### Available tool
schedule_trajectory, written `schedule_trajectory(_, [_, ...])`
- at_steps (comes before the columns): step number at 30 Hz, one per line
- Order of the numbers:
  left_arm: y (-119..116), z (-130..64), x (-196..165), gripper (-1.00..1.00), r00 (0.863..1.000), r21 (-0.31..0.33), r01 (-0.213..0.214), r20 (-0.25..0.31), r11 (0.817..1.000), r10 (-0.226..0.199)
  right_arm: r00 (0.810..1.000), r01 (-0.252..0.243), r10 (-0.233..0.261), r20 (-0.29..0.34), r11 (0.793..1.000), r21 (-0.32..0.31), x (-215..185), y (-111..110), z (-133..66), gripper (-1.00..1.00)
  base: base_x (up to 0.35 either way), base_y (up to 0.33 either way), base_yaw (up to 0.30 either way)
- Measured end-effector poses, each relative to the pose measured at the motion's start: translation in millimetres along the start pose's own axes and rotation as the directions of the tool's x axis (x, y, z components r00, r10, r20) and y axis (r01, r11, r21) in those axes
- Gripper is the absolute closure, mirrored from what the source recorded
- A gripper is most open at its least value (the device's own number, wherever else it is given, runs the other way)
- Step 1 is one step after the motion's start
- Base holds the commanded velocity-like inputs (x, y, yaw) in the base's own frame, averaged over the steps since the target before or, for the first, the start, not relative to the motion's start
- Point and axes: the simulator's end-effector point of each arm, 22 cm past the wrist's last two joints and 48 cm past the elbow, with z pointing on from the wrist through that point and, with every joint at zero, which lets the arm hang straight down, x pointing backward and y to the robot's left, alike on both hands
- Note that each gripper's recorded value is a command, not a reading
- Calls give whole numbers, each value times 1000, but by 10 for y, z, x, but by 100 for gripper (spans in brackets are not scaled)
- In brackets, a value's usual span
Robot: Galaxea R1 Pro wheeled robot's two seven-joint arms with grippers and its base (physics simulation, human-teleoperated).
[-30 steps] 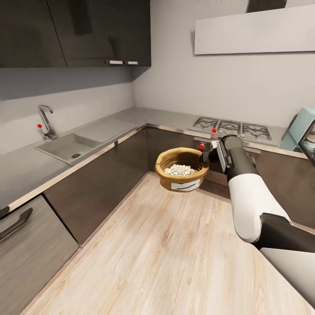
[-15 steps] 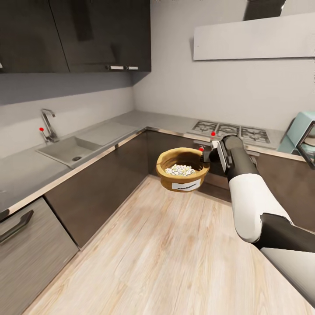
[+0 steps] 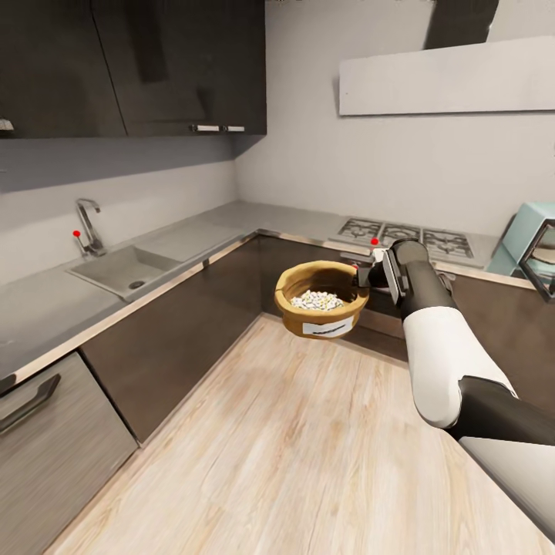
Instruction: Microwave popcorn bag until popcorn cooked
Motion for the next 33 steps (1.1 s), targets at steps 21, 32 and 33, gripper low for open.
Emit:
schedule_trajectory(21, [-36,-2,-124,-100,999,10,4,32,1000,-5,1000,-2,2,24,1000,2,-75,-11,-189,100,0,0,0])
schedule_trajectory(32, [-58,-4,-184,-100,999,16,6,47,1000,-7,999,-2,1,41,1000,4,-143,-20,-305,100,0,0,0])
schedule_trajectory(33, [-61,-5,-190,-100,999,17,7,49,1000,-7,999,-2,2,42,1000,4,-149,-19,-316,100,0,0,0])
